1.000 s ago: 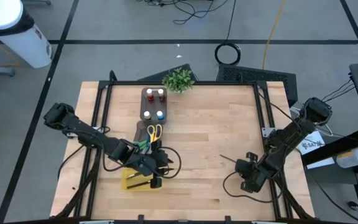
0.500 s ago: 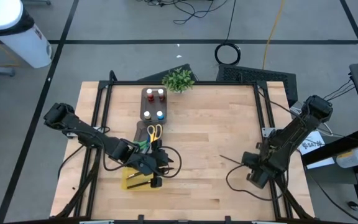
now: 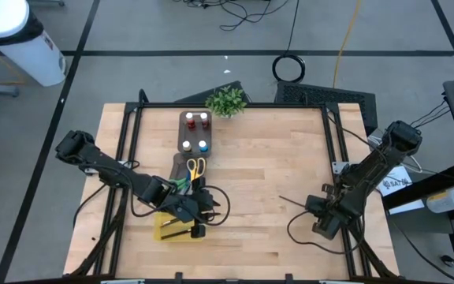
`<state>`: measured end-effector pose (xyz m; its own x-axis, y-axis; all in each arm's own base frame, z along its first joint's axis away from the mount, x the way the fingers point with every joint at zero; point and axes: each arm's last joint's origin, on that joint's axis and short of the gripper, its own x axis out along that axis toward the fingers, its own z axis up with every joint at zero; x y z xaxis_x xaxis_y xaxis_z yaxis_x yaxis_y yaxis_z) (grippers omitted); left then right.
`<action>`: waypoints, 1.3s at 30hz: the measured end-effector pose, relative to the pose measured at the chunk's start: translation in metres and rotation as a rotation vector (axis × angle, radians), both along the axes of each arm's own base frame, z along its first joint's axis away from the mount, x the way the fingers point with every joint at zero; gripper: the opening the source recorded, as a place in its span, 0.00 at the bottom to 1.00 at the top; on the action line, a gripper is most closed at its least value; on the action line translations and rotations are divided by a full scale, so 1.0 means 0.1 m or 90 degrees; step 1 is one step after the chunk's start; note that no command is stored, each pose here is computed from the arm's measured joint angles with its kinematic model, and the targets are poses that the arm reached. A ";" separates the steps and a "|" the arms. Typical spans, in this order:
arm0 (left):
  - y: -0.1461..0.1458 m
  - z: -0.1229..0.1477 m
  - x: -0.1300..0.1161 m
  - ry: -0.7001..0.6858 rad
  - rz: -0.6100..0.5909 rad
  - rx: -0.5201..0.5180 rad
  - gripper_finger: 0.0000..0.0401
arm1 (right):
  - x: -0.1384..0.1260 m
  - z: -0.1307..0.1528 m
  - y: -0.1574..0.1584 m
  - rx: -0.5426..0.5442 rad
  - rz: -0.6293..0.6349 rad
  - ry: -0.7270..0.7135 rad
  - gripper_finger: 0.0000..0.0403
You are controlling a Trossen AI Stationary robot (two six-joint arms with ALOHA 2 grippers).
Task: Pick & Place Paint Supplies
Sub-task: Put the gold black paint brush into the yellow bin
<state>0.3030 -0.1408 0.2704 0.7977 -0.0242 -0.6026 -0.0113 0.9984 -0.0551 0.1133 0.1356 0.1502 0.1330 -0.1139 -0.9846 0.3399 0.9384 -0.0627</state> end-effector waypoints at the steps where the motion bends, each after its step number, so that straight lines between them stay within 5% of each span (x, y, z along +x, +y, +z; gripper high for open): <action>1: 0.00 0.00 0.00 0.000 0.000 0.000 0.34 | 0.00 -0.02 0.00 0.009 0.000 0.003 0.00; 25: 0.00 0.00 0.00 0.000 -0.001 0.001 0.34 | -0.12 -0.35 -0.13 0.041 -0.004 0.008 0.00; 39: 0.01 0.00 0.01 0.001 0.002 0.002 0.34 | -0.06 0.01 -0.09 0.043 0.051 -0.057 0.00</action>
<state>0.3036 -0.1394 0.2700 0.7968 -0.0197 -0.6039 -0.0143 0.9986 -0.0515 0.1071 0.1269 0.1510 0.2271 -0.0332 -0.9733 0.2657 0.9636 0.0292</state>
